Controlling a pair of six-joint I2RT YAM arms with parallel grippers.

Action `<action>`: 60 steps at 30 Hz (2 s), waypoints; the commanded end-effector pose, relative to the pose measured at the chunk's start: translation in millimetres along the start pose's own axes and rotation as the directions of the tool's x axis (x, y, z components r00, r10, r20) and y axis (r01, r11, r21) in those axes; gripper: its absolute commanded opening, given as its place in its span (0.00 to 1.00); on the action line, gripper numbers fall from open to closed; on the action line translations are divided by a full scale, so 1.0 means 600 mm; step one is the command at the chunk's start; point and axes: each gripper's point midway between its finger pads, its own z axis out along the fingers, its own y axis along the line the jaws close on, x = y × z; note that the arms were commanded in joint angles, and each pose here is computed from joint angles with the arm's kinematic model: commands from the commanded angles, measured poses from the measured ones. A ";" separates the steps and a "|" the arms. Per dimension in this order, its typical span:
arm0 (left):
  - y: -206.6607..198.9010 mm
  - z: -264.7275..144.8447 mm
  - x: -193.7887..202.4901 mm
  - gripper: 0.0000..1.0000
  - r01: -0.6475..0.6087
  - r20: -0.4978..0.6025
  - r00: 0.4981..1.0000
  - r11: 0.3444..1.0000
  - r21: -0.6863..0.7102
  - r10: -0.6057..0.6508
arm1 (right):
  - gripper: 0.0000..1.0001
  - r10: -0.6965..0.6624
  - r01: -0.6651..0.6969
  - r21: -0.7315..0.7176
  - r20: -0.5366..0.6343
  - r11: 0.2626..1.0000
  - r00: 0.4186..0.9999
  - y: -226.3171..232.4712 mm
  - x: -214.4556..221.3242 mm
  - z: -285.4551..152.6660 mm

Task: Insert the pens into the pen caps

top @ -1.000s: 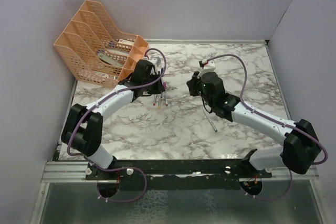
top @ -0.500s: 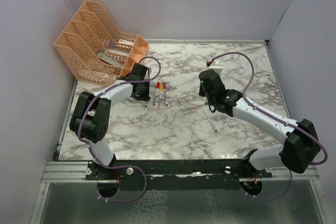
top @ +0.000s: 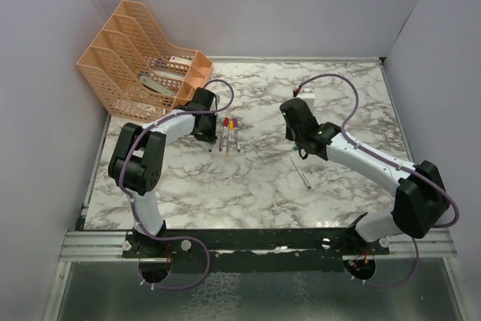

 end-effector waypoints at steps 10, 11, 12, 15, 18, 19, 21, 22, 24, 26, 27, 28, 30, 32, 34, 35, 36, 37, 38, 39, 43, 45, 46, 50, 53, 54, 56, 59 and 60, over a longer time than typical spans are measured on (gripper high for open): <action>0.001 0.014 0.002 0.19 -0.003 -0.033 0.999 1.000 0.001 0.003 | 0.21 -0.137 0.141 -0.012 -0.327 0.990 0.935 -0.021 0.150 0.006; 0.002 0.014 0.002 0.19 0.000 -0.035 0.999 1.000 0.002 0.000 | 0.21 -0.139 0.143 -0.012 -0.332 0.990 0.933 -0.023 0.154 0.005; 0.002 0.015 0.003 0.20 0.000 -0.038 0.999 1.000 0.002 0.000 | 0.21 -0.139 0.143 -0.012 -0.335 0.990 0.932 -0.025 0.157 0.004; 0.000 0.014 0.002 0.25 0.001 -0.044 0.999 1.000 0.006 0.000 | 0.21 -0.144 0.147 -0.016 -0.347 0.989 0.927 -0.026 0.164 0.002; -0.002 0.014 0.000 0.27 -0.001 -0.045 0.999 1.000 0.008 0.002 | 0.21 -0.152 0.156 -0.017 -0.366 0.988 0.918 -0.028 0.174 0.002; -0.002 0.014 -0.001 0.28 -0.002 -0.045 0.999 1.000 0.009 0.002 | 0.21 -0.156 0.161 -0.016 -0.373 0.987 0.914 -0.030 0.178 0.002; -0.002 0.014 -0.001 0.28 0.000 -0.048 0.999 1.000 0.008 0.001 | 0.21 -0.162 0.169 -0.016 -0.390 0.985 0.906 -0.032 0.187 0.002; -0.002 0.014 0.000 0.28 -0.001 -0.050 0.999 1.000 0.008 0.002 | 0.21 -0.164 0.172 -0.016 -0.398 0.985 0.903 -0.033 0.191 0.002; -0.003 0.014 -0.001 0.28 -0.002 -0.049 0.999 1.000 0.009 0.003 | 0.21 -0.166 0.176 -0.015 -0.415 0.984 0.894 -0.036 0.200 0.001; -0.002 0.014 0.000 0.28 -0.002 -0.050 0.999 1.000 0.009 0.002 | 0.21 -0.167 0.178 -0.014 -0.431 0.984 0.887 -0.040 0.209 -0.002; -0.001 0.013 -0.001 0.28 0.000 -0.048 0.999 1.000 0.009 0.001 | 0.21 -0.168 0.179 -0.016 -0.437 0.984 0.883 -0.041 0.214 -0.003; -0.002 0.012 -0.002 0.28 -0.002 -0.046 0.999 1.000 0.012 0.002 | 0.21 -0.168 0.180 -0.016 -0.445 0.984 0.880 -0.043 0.219 -0.004; -0.004 0.007 -0.004 0.28 -0.004 -0.039 0.999 1.000 0.016 0.005 | 0.21 -0.170 0.185 -0.013 -0.457 0.983 0.873 -0.048 0.228 -0.006; -0.007 0.001 -0.010 0.28 -0.003 -0.026 1.000 1.000 0.022 0.004 | 0.22 -0.173 0.188 -0.013 -0.466 0.982 0.868 -0.051 0.234 -0.008; -0.010 -0.007 -0.017 0.28 -0.002 -0.011 1.000 1.000 0.027 0.003 | 0.29 -0.176 0.192 -0.016 -0.471 0.981 0.864 -0.053 0.240 -0.008; -0.012 -0.011 -0.021 0.29 -0.001 -0.003 1.000 1.000 0.031 0.001 | 0.32 -0.179 0.194 -0.017 -0.473 0.981 0.863 -0.053 0.242 -0.007; -0.014 -0.016 -0.026 0.29 -0.002 0.007 1.000 0.999 0.036 0.002 | 0.34 -0.182 0.196 -0.019 -0.476 0.980 0.860 -0.053 0.246 -0.006; -0.016 -0.020 -0.029 0.30 -0.002 0.013 1.000 0.999 0.039 0.001 | 0.36 -0.186 0.200 -0.021 -0.479 0.979 0.858 -0.053 0.249 -0.004; -0.018 -0.025 -0.034 0.31 -0.002 0.022 1.000 0.999 0.043 0.001 | 0.36 -0.188 0.203 -0.022 -0.481 0.979 0.857 -0.053 0.251 -0.001; -0.020 -0.030 -0.038 0.31 -0.003 0.031 1.000 0.999 0.046 0.001 | 0.37 -0.193 0.207 -0.024 -0.485 0.978 0.853 -0.053 0.256 0.001; -0.026 -0.051 -0.054 0.32 -0.004 0.067 0.998 0.998 0.057 0.000 | 0.36 -0.205 0.221 -0.027 -0.496 0.975 0.844 -0.051 0.268 0.013; -0.027 -0.062 -0.059 0.32 -0.003 0.083 0.997 0.998 0.059 -0.002 | 0.36 -0.211 0.228 -0.028 -0.502 0.973 0.839 -0.050 0.274 0.017; -0.027 -0.067 -0.062 0.32 -0.003 0.090 0.996 0.998 0.059 -0.002 | 0.36 -0.211 0.231 -0.024 -0.505 0.973 0.837 -0.052 0.277 0.020; -0.026 -0.085 -0.069 0.33 -0.002 0.119 0.993 0.998 0.059 -0.005 | 0.36 -0.216 0.240 -0.020 -0.518 0.970 0.828 -0.055 0.290 0.025; -0.023 -0.092 -0.071 0.33 0.001 0.130 0.992 0.998 0.057 -0.008 | 0.30 -0.209 0.228 -0.029 -0.529 0.973 0.823 -0.055 0.298 0.028; -0.022 -0.092 -0.070 0.33 0.002 0.130 0.991 0.998 0.056 -0.009 | 0.25 -0.208 0.222 -0.037 -0.533 0.974 0.820 -0.052 0.300 0.027; -0.019 -0.090 -0.066 0.33 0.007 0.124 0.992 0.999 0.053 -0.013 | 0.18 -0.204 0.210 -0.053 -0.542 0.976 0.815 -0.048 0.304 0.024; -0.019 -0.104 -0.071 0.33 0.008 0.145 0.989 0.998 0.056 -0.016 | 0.14 -0.199 0.188 -0.077 -0.555 0.979 0.808 -0.041 0.311 0.021; -0.019 -0.106 -0.072 0.33 0.008 0.149 0.989 0.998 0.056 -0.016 | 0.13 -0.200 0.182 -0.088 -0.557 0.979 0.806 -0.038 0.313 0.020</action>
